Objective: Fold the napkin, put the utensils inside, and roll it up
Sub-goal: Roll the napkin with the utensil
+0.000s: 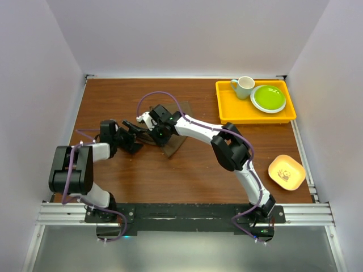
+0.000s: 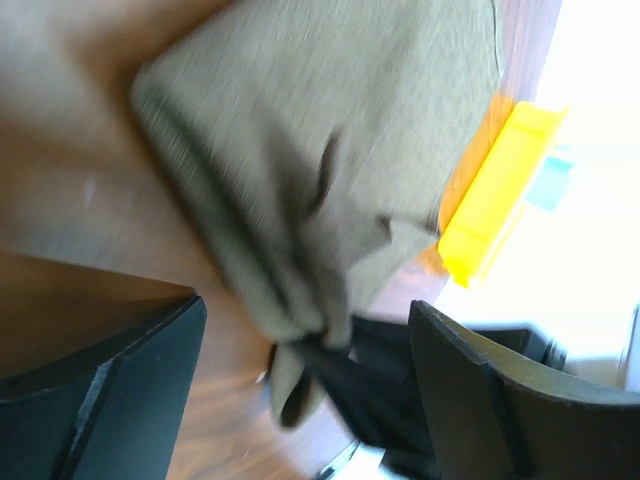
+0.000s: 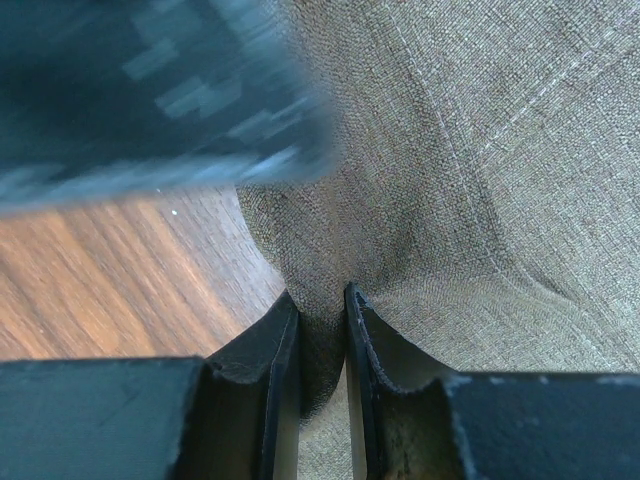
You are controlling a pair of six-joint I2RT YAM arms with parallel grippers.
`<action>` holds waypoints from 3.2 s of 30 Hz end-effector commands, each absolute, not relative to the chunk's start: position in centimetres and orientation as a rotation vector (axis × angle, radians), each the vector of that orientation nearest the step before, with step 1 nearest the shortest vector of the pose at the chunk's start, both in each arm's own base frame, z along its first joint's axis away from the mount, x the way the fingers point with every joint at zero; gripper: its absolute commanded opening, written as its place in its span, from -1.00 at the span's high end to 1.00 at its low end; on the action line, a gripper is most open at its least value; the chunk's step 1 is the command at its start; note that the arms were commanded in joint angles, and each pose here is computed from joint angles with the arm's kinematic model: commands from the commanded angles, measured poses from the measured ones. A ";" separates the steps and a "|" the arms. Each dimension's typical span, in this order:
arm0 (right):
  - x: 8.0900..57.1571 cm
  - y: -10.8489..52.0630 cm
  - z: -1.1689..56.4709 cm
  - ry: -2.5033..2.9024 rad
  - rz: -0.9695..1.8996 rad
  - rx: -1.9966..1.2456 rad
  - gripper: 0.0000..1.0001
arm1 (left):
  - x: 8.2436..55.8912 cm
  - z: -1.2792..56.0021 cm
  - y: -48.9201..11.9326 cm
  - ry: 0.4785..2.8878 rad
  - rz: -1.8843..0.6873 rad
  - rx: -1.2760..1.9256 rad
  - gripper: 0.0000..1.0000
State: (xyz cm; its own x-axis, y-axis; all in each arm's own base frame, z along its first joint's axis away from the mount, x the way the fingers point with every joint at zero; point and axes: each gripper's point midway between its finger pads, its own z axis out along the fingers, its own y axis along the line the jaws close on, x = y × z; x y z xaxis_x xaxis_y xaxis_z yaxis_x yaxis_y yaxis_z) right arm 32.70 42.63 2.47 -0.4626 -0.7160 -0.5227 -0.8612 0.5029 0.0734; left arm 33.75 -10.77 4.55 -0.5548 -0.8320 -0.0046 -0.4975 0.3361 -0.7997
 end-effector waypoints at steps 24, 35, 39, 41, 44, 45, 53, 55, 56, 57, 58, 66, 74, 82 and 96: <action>30.1 43.3 5.8 2.255 0.230 -1.304 -0.50 | 34.3 2.7 -9.8 2.450 -0.838 -1.347 0.81; 29.9 44.6 5.9 2.065 0.034 -1.264 -0.51 | 34.2 3.2 -10.5 2.480 -0.890 -1.356 0.88; 30.1 44.7 5.0 2.039 -0.014 -1.240 -0.42 | 34.1 3.5 -10.7 2.477 -0.917 -1.366 0.89; 30.2 44.9 4.8 2.028 -0.021 -1.229 -0.35 | 34.1 3.7 -10.8 2.476 -0.922 -1.366 0.88; 31.1 44.4 4.2 2.014 -0.082 -1.196 -0.25 | 33.7 3.8 -10.9 2.486 -0.927 -1.367 0.89; 31.4 44.1 4.1 2.004 -0.114 -1.195 -0.21 | 33.7 3.7 -10.9 2.487 -0.927 -1.371 0.89; 32.4 43.8 2.3 1.969 -0.193 -1.209 0.16 | 32.9 3.6 -10.9 2.519 -0.915 -1.366 0.89; 32.3 44.2 2.0 1.969 -0.183 -1.213 0.38 | 32.9 3.6 -10.9 2.517 -0.916 -1.362 0.88; 32.3 44.4 1.9 1.977 -0.172 -1.210 0.58 | 33.0 3.7 -10.8 2.518 -0.914 -1.346 0.86; 32.0 44.5 1.9 1.987 -0.158 -1.222 0.65 | 33.4 4.1 -10.6 2.509 -0.912 -1.325 0.82; 31.8 44.9 1.9 1.994 -0.127 -1.232 0.72 | 33.5 4.1 -10.3 2.515 -0.892 -1.313 0.64; 29.5 47.0 2.6 2.188 0.245 -1.230 1.00 | 35.5 5.8 -6.3 2.502 -0.778 -1.022 -0.06; 28.8 46.5 2.0 2.441 0.775 -1.063 1.00 | 35.6 9.2 -4.1 2.415 -0.711 -0.813 -0.26; 29.3 45.1 1.4 2.605 1.443 -0.805 1.00 | 34.6 10.7 -7.0 2.313 -0.884 -0.706 -0.08; 30.4 42.6 -2.5 2.820 1.684 -0.512 1.00 | 35.5 8.5 -14.7 2.211 -1.222 -0.652 0.70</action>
